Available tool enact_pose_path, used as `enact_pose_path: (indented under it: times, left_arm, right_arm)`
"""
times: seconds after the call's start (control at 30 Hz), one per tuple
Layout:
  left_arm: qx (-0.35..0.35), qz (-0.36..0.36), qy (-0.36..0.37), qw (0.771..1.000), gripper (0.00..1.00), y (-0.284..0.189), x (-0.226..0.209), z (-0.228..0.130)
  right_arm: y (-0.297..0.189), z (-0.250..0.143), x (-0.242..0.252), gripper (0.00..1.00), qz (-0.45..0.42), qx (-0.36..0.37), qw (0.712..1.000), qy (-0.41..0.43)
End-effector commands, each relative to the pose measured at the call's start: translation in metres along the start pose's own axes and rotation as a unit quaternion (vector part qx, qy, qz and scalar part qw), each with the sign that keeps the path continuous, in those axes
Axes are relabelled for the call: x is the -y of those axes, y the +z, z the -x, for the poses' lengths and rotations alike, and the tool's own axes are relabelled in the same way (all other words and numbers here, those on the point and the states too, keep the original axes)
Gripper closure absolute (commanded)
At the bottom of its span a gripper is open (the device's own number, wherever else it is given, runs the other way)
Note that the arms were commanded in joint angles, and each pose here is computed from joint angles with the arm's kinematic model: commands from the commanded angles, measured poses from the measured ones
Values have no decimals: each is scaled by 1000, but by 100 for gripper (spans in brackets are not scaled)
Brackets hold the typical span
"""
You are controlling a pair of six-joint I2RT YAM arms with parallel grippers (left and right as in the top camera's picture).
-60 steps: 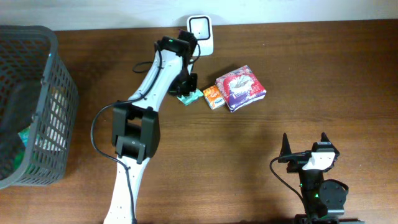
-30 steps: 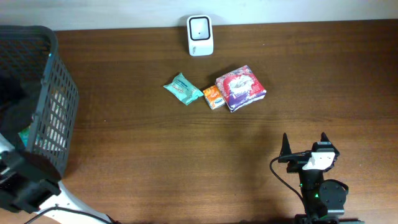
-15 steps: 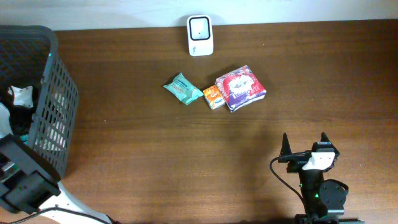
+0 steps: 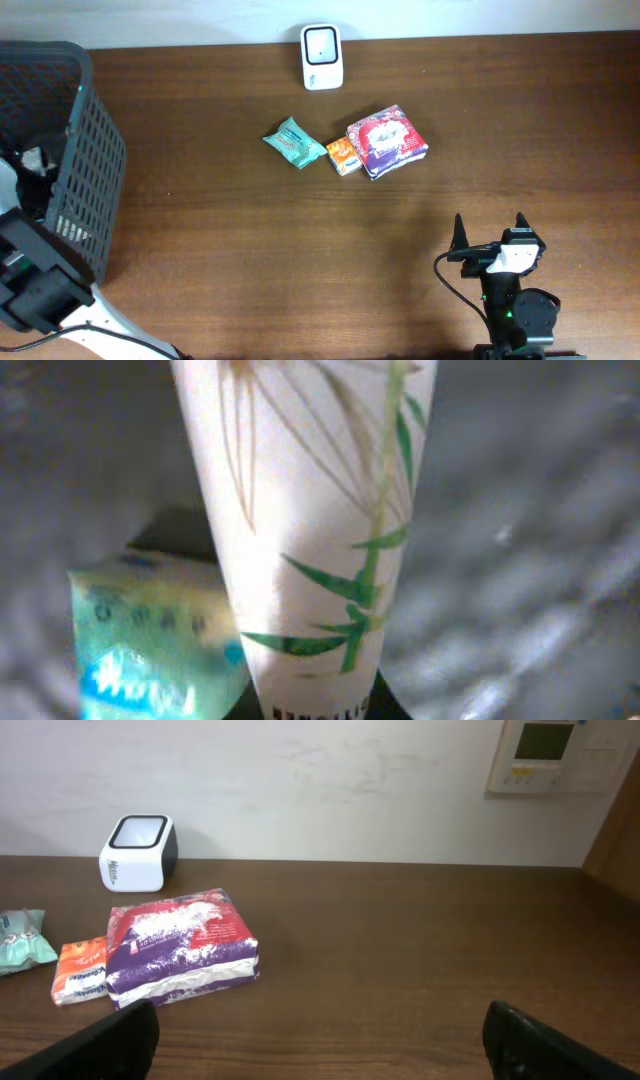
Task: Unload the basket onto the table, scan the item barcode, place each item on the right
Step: 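Reach the left gripper into the basket and grasp the white tube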
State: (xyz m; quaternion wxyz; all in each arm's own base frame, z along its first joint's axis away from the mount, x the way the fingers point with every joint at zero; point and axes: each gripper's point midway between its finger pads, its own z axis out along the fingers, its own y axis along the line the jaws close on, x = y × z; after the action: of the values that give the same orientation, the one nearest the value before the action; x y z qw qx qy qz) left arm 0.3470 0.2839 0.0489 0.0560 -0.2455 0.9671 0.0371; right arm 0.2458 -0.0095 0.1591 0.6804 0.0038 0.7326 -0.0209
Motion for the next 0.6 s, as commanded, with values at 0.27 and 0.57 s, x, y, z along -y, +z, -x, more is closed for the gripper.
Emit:
enact_pose_path:
  times: [0.27,0.57]
  left_arm:
    - [275,-201,-135,931,100,-298,46,78]
    - [305,-426,93,847,100,-428,216,-13]
  right_arm:
    - [0,-3,-2,1,4,-1,1000,4]
    - [0,-3,-2,1,4,-1,1000,4]
